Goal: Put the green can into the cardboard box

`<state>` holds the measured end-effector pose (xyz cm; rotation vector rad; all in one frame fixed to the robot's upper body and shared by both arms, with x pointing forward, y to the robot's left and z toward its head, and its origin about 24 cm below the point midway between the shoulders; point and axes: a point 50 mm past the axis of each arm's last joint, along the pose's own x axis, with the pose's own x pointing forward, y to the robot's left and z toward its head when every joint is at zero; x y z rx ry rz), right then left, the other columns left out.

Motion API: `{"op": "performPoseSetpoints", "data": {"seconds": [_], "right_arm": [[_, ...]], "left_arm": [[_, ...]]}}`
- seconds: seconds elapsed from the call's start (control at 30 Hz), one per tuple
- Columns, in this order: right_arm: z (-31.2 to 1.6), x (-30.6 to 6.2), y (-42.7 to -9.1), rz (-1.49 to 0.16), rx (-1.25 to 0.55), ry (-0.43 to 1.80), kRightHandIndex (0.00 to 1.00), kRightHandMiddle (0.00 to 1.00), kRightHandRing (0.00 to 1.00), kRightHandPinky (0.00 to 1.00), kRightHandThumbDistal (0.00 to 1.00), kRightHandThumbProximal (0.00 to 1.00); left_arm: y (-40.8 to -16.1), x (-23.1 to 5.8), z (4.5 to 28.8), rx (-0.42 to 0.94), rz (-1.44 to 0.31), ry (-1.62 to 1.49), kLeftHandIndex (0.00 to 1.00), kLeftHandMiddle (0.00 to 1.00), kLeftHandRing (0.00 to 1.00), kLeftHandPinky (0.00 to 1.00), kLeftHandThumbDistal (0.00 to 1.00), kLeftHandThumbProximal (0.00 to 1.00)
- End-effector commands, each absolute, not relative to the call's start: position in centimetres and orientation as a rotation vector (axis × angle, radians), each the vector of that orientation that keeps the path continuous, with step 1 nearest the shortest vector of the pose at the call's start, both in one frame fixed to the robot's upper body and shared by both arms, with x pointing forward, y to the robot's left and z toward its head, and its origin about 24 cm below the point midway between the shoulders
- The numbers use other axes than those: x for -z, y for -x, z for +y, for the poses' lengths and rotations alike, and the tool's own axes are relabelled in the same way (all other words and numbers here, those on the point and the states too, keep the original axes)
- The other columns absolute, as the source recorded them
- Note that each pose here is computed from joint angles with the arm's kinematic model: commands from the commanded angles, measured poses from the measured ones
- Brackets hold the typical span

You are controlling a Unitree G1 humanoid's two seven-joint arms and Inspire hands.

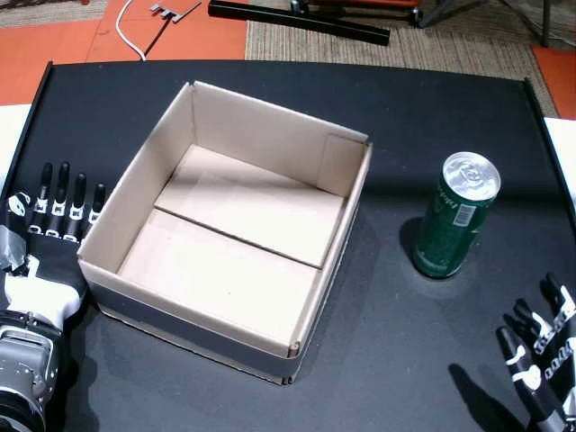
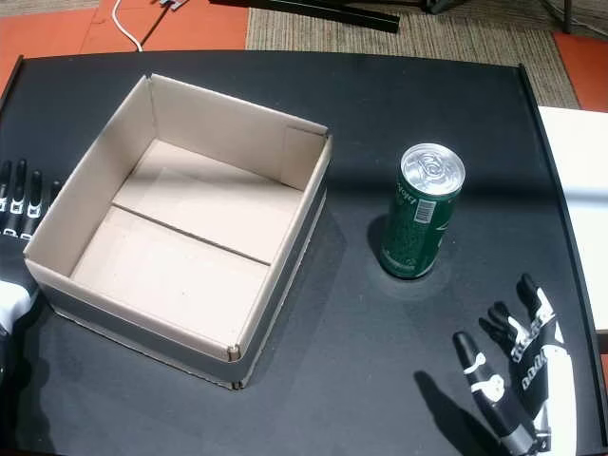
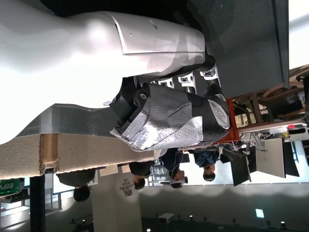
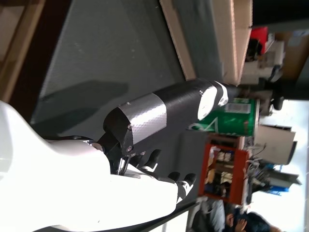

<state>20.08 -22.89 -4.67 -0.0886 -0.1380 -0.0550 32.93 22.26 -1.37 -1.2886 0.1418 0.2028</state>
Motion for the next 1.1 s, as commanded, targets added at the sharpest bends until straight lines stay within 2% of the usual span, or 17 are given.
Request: {"op": "performPoseSetpoints", "data": {"seconds": [0.0, 0.33, 0.5, 0.8, 0.9, 1.07], "right_arm": [[-23.3, 4.0, -20.5, -0.172, 0.032, 0.119, 0.81, 0.85, 0.91, 1.0, 1.0, 0.65], [-23.7, 1.5, -23.5, -0.251, -0.086, 0.191, 0.88, 0.89, 0.9, 0.98, 1.0, 0.67], [-24.2, 0.6, -24.7, -0.253, -0.118, 0.252, 0.9, 0.9, 0.91, 0.97, 1.0, 0.67], [-24.3, 0.1, -26.0, -0.213, -0.162, 0.296, 0.9, 0.91, 0.92, 0.97, 1.0, 0.67], [-24.2, 0.0, -26.5, -0.195, -0.181, 0.323, 0.91, 0.92, 0.93, 0.98, 1.0, 0.67], [-23.8, -0.6, -27.7, -0.187, -0.213, 0.347, 0.92, 0.93, 0.93, 0.98, 1.0, 0.64]], "left_arm": [[-30.5, 4.4, 21.9, -0.277, 0.275, 1.273, 0.51, 0.49, 0.61, 0.77, 0.0, 0.58], [-30.6, 4.3, 22.2, -0.289, 0.28, 1.287, 0.49, 0.48, 0.6, 0.75, 0.0, 0.55], [-30.7, 4.2, 22.1, -0.293, 0.276, 1.286, 0.51, 0.48, 0.6, 0.78, 0.0, 0.55], [-30.8, 4.1, 22.1, -0.296, 0.279, 1.287, 0.5, 0.49, 0.61, 0.8, 0.0, 0.59], [-30.6, 4.3, 22.1, -0.292, 0.277, 1.284, 0.48, 0.48, 0.6, 0.77, 0.0, 0.54], [-30.6, 4.3, 22.1, -0.291, 0.275, 1.283, 0.47, 0.47, 0.6, 0.77, 0.0, 0.53]]}}
